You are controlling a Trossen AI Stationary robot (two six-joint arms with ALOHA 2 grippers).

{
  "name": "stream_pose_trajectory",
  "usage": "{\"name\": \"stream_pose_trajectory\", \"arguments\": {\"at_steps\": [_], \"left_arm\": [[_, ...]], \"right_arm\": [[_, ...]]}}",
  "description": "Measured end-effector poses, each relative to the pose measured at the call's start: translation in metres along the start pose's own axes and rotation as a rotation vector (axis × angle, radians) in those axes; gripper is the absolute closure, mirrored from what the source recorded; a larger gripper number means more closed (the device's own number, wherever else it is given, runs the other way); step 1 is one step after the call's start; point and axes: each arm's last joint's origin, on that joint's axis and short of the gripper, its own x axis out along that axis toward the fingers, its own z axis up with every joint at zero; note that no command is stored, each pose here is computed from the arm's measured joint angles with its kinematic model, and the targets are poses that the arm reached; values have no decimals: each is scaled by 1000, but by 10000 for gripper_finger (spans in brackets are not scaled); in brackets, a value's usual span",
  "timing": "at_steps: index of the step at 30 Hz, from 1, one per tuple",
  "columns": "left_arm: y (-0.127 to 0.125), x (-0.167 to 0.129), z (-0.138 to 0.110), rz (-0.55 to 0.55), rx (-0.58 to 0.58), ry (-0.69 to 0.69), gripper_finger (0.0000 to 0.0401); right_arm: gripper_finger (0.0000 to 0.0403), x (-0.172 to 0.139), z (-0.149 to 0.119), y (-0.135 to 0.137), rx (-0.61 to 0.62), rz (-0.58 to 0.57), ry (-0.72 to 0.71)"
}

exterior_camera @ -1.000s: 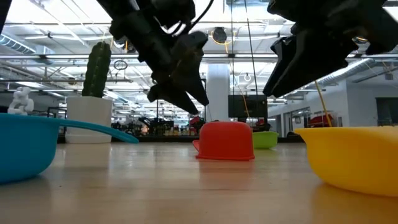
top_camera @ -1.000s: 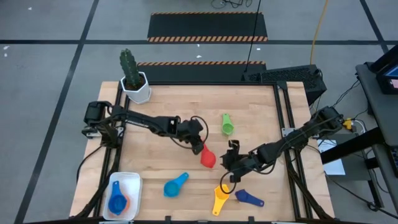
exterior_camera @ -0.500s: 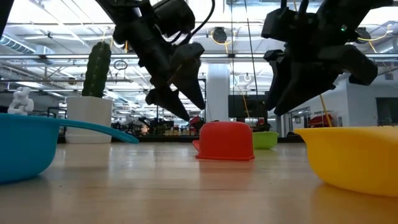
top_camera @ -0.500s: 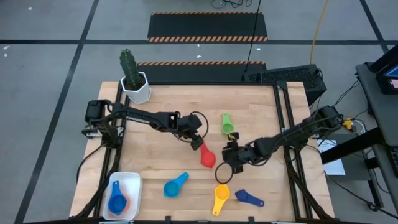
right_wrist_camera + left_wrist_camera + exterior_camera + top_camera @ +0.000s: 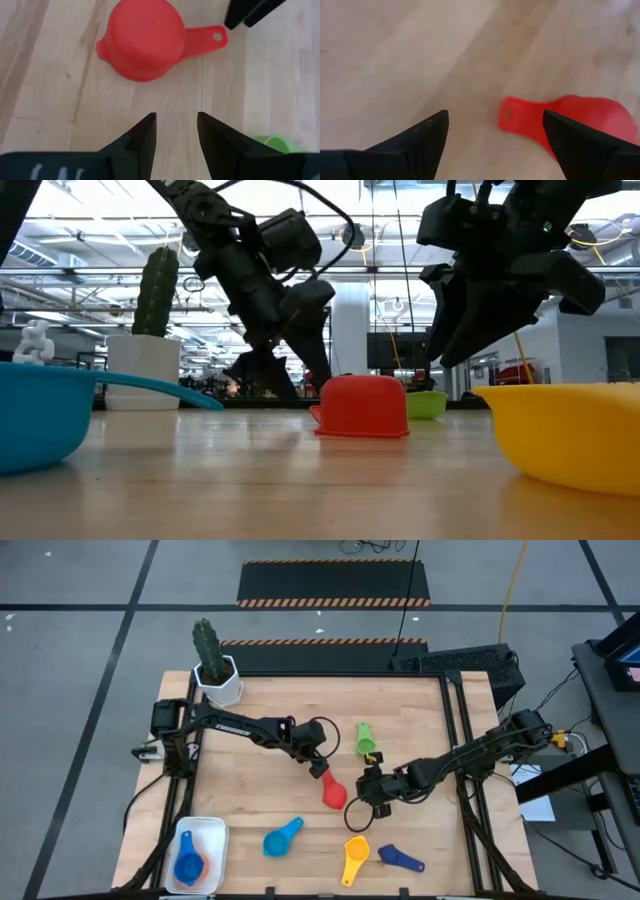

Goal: Nest measuring cups in basket
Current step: Stack the red measuring cup on top of the blue measuring cup into the white bin

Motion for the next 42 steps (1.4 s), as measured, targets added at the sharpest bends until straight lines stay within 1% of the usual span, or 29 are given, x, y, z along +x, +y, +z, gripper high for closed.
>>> {"name": "stream_pose_trajectory", "arguments": {"at_steps": [3,8,12,14,20,24,28,35,38,42], "left_arm": [[-5,2,0,-32,14,-6,93],[-2,9,-2,-27,17,4,106],[-4,14,-1,-43,24,-13,107],[-3,15,-4,-37,21,0,107],[-5,22,-4,-66,8,0,108],[-9,24,-6,-88,18,6,118],[-12,25,-9,-96,23,15,145],[-13,25,-9,-83,32,6,210],[-12,25,-9,-80,65,2,245],[-13,25,-12,-66,153,14,301]], "right_arm": [[266,0,1,0,14,2,-11],[266,0,4,1,25,50,-41],[266,0,5,2,28,55,-49],[266,0,5,2,28,54,-48],[266,0,4,2,24,54,-40],[266,0,4,2,24,54,-39],[266,0,4,2,25,54,-41],[266,0,4,2,25,54,-41],[266,0,4,2,23,55,-42],[266,0,4,2,33,55,-42]]}}
